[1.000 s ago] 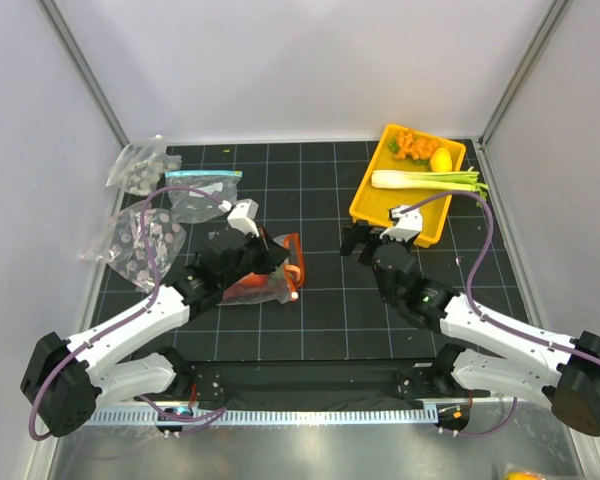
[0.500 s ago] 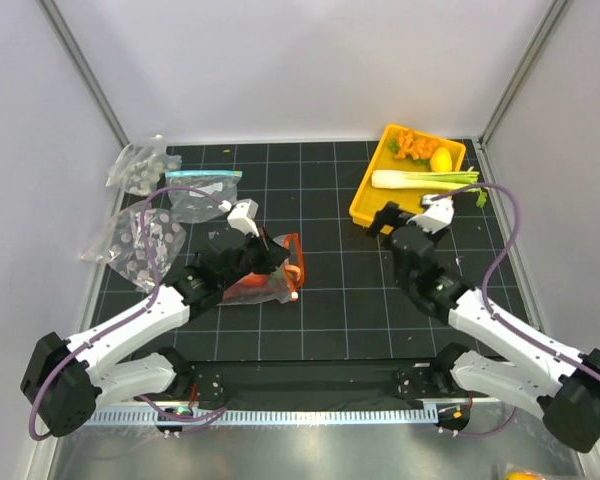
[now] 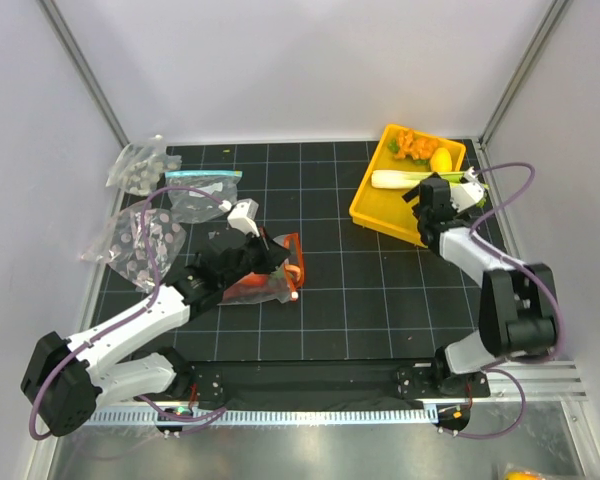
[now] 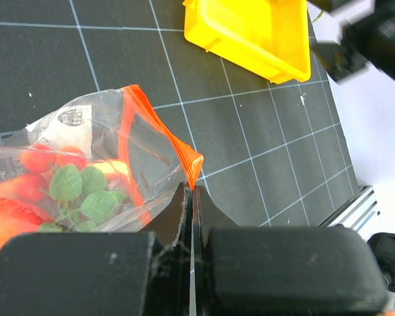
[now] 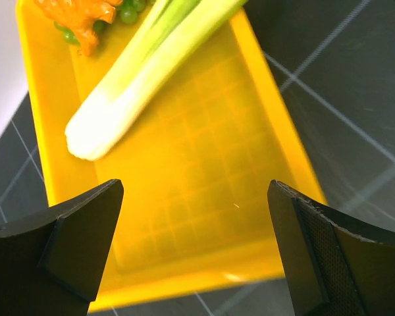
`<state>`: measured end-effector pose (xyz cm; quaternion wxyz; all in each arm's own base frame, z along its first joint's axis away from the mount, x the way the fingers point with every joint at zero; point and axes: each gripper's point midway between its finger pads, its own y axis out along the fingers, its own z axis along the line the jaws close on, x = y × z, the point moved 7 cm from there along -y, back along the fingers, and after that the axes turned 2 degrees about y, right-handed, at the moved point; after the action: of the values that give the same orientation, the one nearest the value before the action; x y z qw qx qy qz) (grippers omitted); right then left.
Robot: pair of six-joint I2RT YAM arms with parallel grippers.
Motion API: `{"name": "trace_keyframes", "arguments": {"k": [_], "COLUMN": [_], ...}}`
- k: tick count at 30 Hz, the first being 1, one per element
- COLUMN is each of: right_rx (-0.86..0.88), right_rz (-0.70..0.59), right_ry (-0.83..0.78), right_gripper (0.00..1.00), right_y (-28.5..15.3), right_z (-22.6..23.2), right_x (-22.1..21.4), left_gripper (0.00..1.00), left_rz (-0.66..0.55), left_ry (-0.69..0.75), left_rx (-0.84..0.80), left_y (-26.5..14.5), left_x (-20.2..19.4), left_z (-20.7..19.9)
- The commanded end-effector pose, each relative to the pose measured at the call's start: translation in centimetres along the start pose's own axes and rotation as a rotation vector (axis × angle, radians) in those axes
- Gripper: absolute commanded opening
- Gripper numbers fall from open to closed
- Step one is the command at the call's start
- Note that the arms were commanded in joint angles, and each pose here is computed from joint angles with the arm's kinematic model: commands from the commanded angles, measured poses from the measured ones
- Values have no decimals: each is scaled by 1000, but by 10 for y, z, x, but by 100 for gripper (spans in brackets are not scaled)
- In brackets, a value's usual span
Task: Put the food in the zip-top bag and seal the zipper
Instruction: Pick up the fake vegetable from the bin.
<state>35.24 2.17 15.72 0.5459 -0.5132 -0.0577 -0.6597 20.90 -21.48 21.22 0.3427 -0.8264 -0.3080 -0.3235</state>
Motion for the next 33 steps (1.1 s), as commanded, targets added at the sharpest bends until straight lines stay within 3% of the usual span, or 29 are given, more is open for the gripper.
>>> {"name": "trace_keyframes", "arguments": {"k": [1,9,15,18,21,22,25,28,33], "right_rx": [95,-22,0,4,48,62,105,150,139], "right_rz": [-37,-81,-160,-221,-290,-296,-317,-358,-383], "right_ry": [169,343,399,345,336,334,344,359,364], "right_gripper": [100,100,100,89,62,42,23,17,15], "right_y": [28,119,173,186,181,179,163,134,97], "right_z": [41,39,46,46,45,46,53,66,69], "right_x": [21,17,28,32,39,40,54,85,113], "left_gripper": [0,0,0,0,0,0,0,0,0], "left_rz": [-66,-58,-34,-33,-34,-34,-30,-29,-42], "left_ry": [4,-18,-21,-21,-20,-20,-19,-19,-23], "left_rx": [-50,-88,-94,-90,-87,-85,-85,-91,-101], "left_y": [-5,-7,-2,-1,0,0,1,1,-3], "left_x": [14,11,7,6,6,6,5,6,8], "left_z": [-9,-12,-12,-12,-11,-10,-10,-12,-13]}}
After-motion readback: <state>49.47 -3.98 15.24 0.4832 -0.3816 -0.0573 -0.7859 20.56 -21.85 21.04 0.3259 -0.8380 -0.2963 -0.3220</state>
